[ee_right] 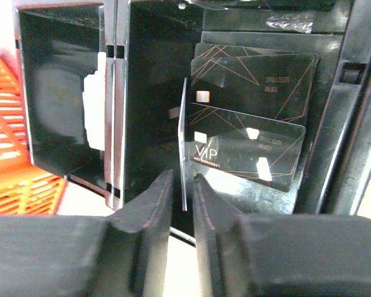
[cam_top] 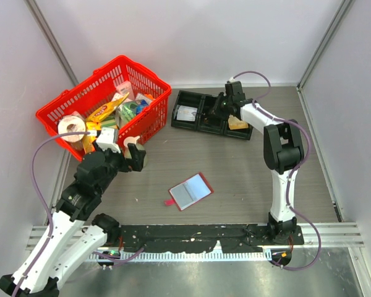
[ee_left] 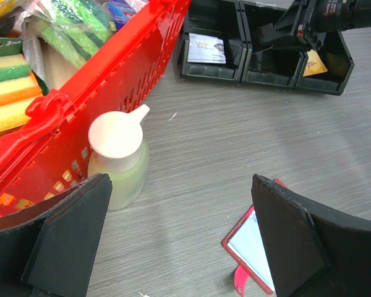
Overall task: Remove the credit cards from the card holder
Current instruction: Place the credit card in the storage box, then remove the credit card from the card holder.
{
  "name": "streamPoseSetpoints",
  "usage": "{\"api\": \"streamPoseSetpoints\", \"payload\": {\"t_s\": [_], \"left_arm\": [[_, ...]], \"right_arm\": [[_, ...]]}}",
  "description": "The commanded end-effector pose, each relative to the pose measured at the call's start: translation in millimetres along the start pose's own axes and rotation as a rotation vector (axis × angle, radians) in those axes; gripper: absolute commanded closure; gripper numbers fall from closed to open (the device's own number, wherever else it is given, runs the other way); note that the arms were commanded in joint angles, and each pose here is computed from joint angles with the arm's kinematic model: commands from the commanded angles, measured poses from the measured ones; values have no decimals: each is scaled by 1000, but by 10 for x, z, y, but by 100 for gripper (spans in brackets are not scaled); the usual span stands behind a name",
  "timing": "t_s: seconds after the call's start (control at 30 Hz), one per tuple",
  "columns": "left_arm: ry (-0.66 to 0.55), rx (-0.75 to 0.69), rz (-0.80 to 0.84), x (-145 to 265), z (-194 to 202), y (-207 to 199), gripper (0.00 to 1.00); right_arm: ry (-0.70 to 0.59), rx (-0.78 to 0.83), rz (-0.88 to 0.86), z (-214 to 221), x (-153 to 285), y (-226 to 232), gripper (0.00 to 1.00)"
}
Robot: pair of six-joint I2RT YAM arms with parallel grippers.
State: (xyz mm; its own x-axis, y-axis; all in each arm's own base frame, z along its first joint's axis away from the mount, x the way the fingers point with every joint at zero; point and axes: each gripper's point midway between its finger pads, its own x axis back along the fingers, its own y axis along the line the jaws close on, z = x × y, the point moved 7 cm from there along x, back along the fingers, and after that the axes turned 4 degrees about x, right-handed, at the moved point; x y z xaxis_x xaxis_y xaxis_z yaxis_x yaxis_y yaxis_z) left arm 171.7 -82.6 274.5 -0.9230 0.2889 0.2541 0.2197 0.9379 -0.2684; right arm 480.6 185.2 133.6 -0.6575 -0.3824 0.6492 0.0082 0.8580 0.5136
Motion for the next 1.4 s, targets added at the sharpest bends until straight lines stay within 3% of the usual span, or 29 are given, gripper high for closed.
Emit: {"api": "streamPoseSetpoints", "payload": {"t_s": [0.0, 0.13, 0.2, 0.43, 0.6, 0.87, 1.0, 1.2, 1.37], "left_arm": [[-14, -6, 65, -45, -45, -79, 0], [34, -11, 126, -97, 7, -155, 0], [66, -10, 151, -126, 35, -191, 0], [197, 62, 204, -205, 132, -315, 0], [352, 207, 234, -214, 407, -428, 0], [503, 324, 190, -167, 1096, -646, 0], [526, 351, 83, -192, 1420, -645, 2], [568, 395, 43, -243, 1733, -629, 12], [587, 417, 27, -267, 1885, -618, 31]], "right_arm": [[-80, 51, 43, -257, 262, 108, 63], [-136, 103, 131, -347, 581, 92, 39], [-165, 137, 164, -385, 762, 105, 36], [-188, 351, 154, -130, 1435, 447, 33], [-125, 524, 74, 655, 1694, 709, 30], [-72, 669, -144, 1908, 1956, 807, 27], [-64, 730, -228, 2332, 2032, 813, 27], [19, 849, -263, 2857, 1914, 833, 27], [70, 882, -326, 3156, 1820, 930, 30]]}}
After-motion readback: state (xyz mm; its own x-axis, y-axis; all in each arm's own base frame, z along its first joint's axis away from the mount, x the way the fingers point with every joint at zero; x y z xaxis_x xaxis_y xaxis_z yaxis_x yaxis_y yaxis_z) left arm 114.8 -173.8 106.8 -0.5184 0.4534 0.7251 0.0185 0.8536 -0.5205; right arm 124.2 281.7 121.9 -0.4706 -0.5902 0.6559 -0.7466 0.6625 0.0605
